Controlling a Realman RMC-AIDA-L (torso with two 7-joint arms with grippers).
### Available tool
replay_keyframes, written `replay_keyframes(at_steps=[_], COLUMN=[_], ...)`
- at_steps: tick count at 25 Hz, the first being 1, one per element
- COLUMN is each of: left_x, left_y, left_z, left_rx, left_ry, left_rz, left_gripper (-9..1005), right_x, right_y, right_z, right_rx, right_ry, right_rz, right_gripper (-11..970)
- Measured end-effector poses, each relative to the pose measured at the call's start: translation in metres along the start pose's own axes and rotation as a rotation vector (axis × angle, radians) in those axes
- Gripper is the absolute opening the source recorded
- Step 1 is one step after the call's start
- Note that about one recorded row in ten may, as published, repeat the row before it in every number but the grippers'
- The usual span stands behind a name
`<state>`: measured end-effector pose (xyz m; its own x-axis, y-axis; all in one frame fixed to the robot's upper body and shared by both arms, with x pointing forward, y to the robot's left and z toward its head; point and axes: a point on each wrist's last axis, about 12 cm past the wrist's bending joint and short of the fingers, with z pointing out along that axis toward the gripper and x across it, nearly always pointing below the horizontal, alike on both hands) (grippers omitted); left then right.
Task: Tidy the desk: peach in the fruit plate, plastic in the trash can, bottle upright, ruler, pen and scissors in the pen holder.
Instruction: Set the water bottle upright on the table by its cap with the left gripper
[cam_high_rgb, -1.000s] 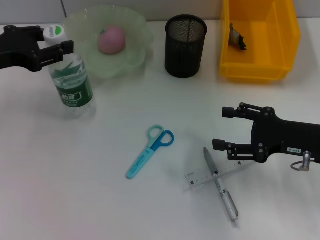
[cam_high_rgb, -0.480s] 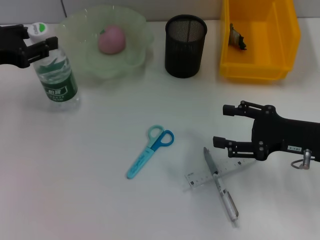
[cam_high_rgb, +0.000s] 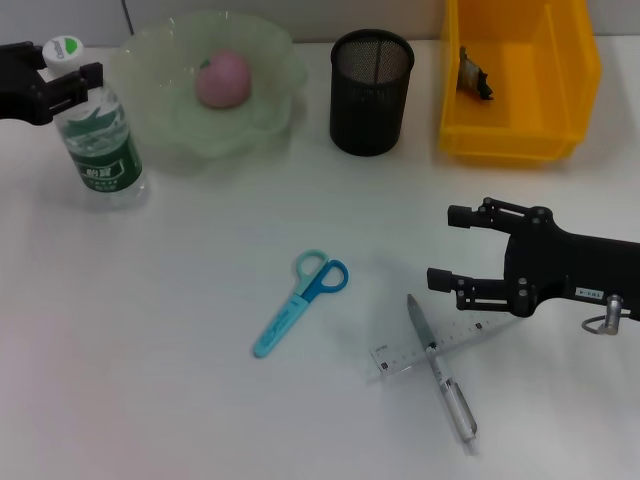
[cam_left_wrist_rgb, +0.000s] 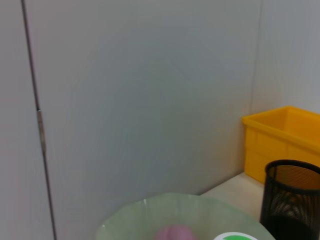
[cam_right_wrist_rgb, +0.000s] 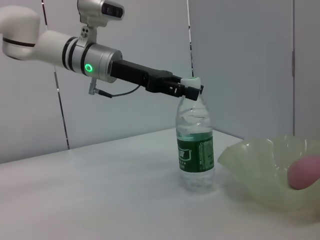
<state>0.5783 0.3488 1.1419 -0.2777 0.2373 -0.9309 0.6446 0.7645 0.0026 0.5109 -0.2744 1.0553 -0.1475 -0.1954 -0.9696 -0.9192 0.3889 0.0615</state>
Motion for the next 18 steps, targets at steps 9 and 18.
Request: replay_keyframes(at_steps=[9, 18], left_x=[0.003, 0.0033], left_y=[0.0022, 0.002], left_z=[0.0046, 0.0062], left_rx=[-0.026, -0.034], left_ry=[0.006, 0.008], left_rz=[-0.015, -0.013], left_gripper=[460, 480], right_x=[-0.0008, -0.001], right_y=[-0.0006, -0.0008], right_z=[0.0, -0.0001], right_rx=[0.005, 0.005], right_ry=[-0.006, -0.006], right_rz=[0.0, -0.002], right_gripper=[831, 831])
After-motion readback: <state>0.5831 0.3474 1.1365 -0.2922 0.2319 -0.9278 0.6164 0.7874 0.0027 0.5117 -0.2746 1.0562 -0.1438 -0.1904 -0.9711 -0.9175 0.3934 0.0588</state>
